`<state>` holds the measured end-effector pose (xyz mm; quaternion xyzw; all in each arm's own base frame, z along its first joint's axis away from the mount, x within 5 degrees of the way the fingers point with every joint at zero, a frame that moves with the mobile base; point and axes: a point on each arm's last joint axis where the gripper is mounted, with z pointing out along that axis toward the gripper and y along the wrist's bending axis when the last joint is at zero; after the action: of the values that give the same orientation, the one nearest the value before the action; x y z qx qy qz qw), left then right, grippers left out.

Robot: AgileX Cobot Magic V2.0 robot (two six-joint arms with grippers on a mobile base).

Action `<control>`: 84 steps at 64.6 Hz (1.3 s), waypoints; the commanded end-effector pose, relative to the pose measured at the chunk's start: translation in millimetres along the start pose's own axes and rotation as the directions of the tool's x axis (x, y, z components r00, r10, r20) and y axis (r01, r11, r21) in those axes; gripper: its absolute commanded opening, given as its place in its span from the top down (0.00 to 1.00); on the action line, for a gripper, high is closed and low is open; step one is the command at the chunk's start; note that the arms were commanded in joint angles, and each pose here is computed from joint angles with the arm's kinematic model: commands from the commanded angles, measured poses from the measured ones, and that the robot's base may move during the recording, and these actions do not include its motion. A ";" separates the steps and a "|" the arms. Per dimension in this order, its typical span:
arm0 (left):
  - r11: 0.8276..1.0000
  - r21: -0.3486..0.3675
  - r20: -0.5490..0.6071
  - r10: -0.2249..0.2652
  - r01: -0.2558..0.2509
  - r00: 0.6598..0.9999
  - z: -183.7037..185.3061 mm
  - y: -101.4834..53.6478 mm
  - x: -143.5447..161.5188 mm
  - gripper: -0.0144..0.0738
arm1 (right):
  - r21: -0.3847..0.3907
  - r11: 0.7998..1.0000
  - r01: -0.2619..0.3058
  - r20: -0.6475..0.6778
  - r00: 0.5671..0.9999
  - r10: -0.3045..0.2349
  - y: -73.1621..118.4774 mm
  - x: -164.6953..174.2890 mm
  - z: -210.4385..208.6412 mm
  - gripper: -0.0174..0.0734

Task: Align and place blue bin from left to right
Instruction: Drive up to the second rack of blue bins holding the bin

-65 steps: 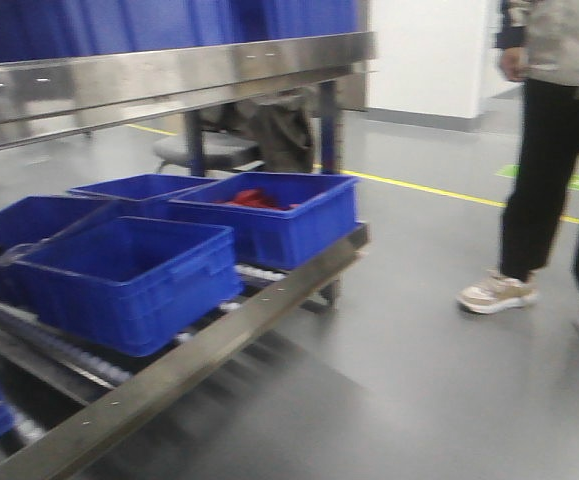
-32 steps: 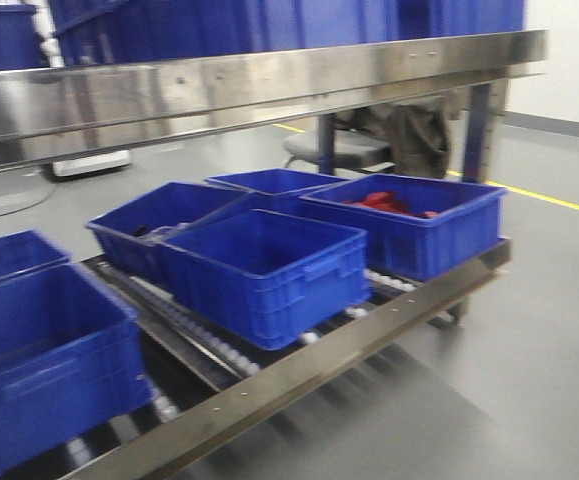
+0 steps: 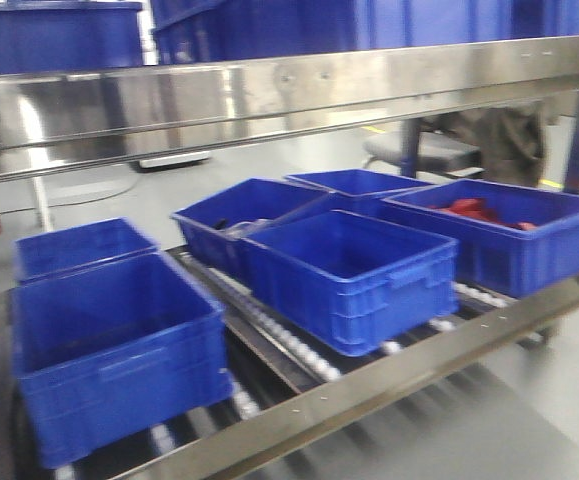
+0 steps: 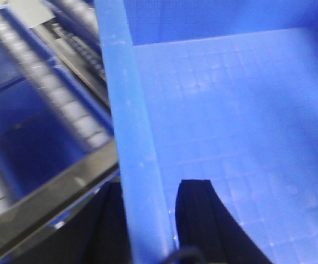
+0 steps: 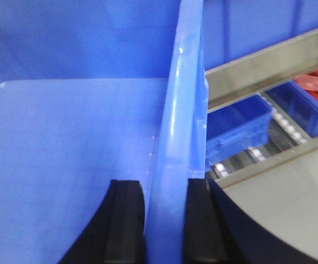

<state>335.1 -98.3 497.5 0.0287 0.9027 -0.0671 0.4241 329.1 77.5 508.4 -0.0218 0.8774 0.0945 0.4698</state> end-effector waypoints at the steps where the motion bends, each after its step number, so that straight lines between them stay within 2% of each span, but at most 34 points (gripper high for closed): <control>1: 1.000 0.025 0.110 0.014 -0.017 0.994 -18.8 -1.8 -9.1 0.96 | -0.003 0.999 0.032 0.141 0.990 -0.031 -0.2 -13.9 -17.6 0.98; 84: 1.000 0.025 0.110 0.014 -0.017 0.994 -18.8 -1.8 -9.1 0.96 | -0.003 0.999 0.032 0.141 0.990 -0.031 -0.2 -13.9 -17.6 0.98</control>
<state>335.0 -98.1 497.4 0.0286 0.9030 -0.0660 0.4235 329.1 77.5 508.4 -0.0218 0.8774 0.0944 0.4698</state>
